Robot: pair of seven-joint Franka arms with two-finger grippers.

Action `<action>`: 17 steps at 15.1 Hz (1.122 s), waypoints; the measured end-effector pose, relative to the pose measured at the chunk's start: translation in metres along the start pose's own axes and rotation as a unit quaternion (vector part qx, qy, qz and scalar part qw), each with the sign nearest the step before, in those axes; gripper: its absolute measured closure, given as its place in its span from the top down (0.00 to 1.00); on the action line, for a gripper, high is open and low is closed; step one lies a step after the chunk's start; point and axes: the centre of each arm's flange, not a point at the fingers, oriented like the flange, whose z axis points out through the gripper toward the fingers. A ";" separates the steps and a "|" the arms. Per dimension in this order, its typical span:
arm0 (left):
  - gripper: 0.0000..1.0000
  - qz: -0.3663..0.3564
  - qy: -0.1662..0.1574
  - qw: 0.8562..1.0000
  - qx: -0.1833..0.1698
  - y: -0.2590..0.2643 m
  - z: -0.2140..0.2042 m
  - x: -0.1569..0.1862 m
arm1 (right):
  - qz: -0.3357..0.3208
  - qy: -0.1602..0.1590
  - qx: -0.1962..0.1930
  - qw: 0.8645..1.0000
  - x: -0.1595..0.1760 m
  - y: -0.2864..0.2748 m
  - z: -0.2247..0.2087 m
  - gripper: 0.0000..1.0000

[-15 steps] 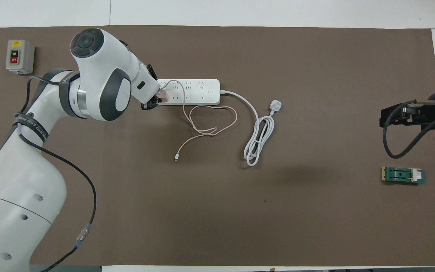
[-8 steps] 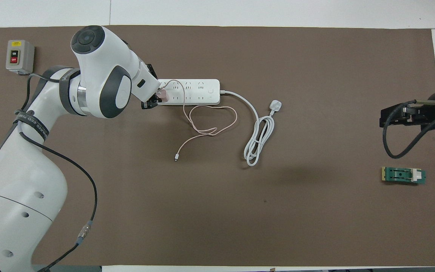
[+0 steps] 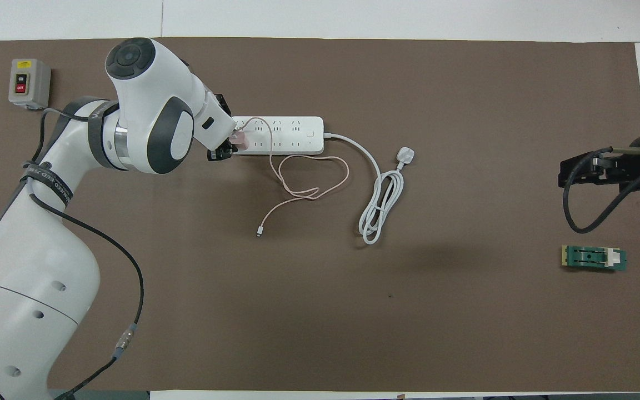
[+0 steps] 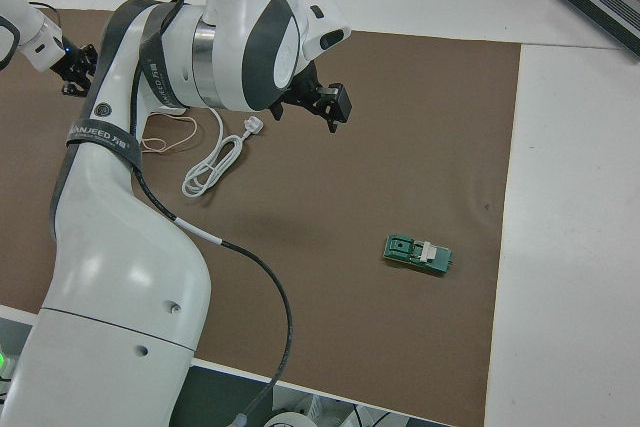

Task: Plug charger into power strip
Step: 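Push the pink charger into the power strip socket with the left gripper, then open the left gripper and pull it back from the power strip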

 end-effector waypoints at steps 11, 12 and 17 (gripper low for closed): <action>1.00 -0.115 0.045 0.992 0.014 0.003 -0.077 0.016 | 0.000 0.000 0.000 1.000 0.000 0.000 0.000 1.00; 1.00 -0.128 0.046 0.991 0.015 0.007 -0.090 0.018 | 0.000 0.000 0.000 1.000 0.000 0.000 0.000 1.00; 1.00 -0.201 0.036 0.979 -0.008 0.037 -0.159 0.011 | 0.000 0.000 0.000 1.000 0.000 0.000 0.000 1.00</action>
